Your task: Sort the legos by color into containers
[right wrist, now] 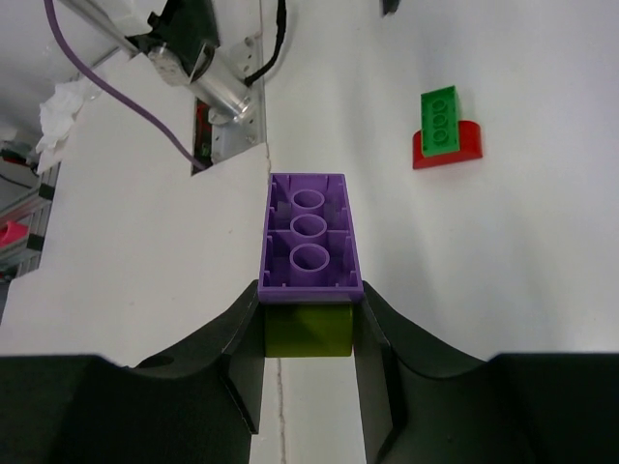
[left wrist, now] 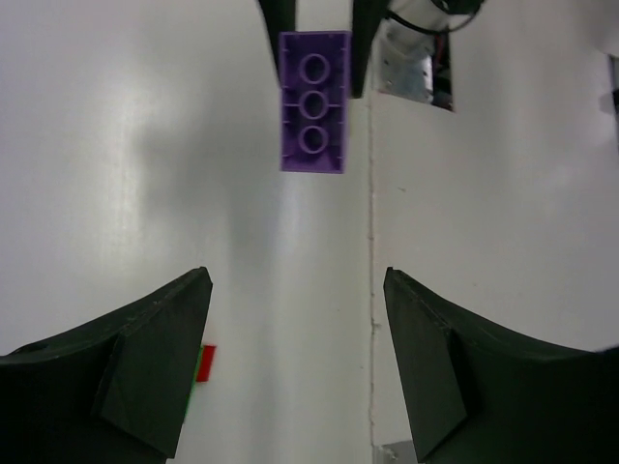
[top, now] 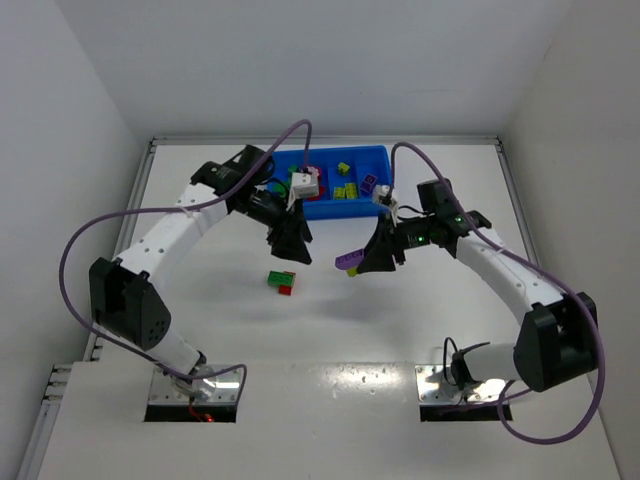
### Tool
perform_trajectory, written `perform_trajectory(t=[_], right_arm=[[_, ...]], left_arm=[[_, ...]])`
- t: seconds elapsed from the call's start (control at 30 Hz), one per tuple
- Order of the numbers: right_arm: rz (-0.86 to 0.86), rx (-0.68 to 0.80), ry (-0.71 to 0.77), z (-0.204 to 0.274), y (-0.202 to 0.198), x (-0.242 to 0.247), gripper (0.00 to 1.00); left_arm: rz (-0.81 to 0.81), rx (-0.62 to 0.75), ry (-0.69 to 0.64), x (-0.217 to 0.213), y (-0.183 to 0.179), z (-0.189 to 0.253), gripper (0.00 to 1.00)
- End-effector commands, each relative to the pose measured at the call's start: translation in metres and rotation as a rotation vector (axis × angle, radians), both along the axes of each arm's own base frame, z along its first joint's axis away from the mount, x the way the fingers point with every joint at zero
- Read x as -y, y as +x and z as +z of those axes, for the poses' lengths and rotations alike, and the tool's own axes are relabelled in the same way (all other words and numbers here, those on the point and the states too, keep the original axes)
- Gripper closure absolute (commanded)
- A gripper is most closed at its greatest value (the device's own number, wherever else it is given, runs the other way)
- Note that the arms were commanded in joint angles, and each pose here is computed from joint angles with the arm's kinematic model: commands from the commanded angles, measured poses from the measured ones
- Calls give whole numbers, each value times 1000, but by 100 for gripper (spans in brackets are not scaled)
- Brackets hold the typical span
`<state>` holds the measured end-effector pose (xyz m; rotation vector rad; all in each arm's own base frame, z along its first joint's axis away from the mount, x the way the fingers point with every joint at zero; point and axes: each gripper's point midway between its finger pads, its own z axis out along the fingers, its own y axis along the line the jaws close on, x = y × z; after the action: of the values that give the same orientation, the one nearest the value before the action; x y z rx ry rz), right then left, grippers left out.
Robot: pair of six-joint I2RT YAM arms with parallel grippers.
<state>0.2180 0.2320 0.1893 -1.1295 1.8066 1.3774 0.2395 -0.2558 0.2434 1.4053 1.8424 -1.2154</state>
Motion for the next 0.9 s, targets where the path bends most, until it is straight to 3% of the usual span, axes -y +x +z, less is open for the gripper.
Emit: perform_trajectory(t=[0.0, 0.5, 0.87], right_arm=[[67, 100, 35, 17, 2, -8, 98], [165, 105, 28, 21, -8, -33, 98], [191, 104, 48, 32, -6, -42, 98]], left_arm=[[-131, -22, -44, 9, -31, 13, 22], [-137, -27, -90, 42, -33, 21, 19], [-102, -33, -89, 51, -27, 14, 24]])
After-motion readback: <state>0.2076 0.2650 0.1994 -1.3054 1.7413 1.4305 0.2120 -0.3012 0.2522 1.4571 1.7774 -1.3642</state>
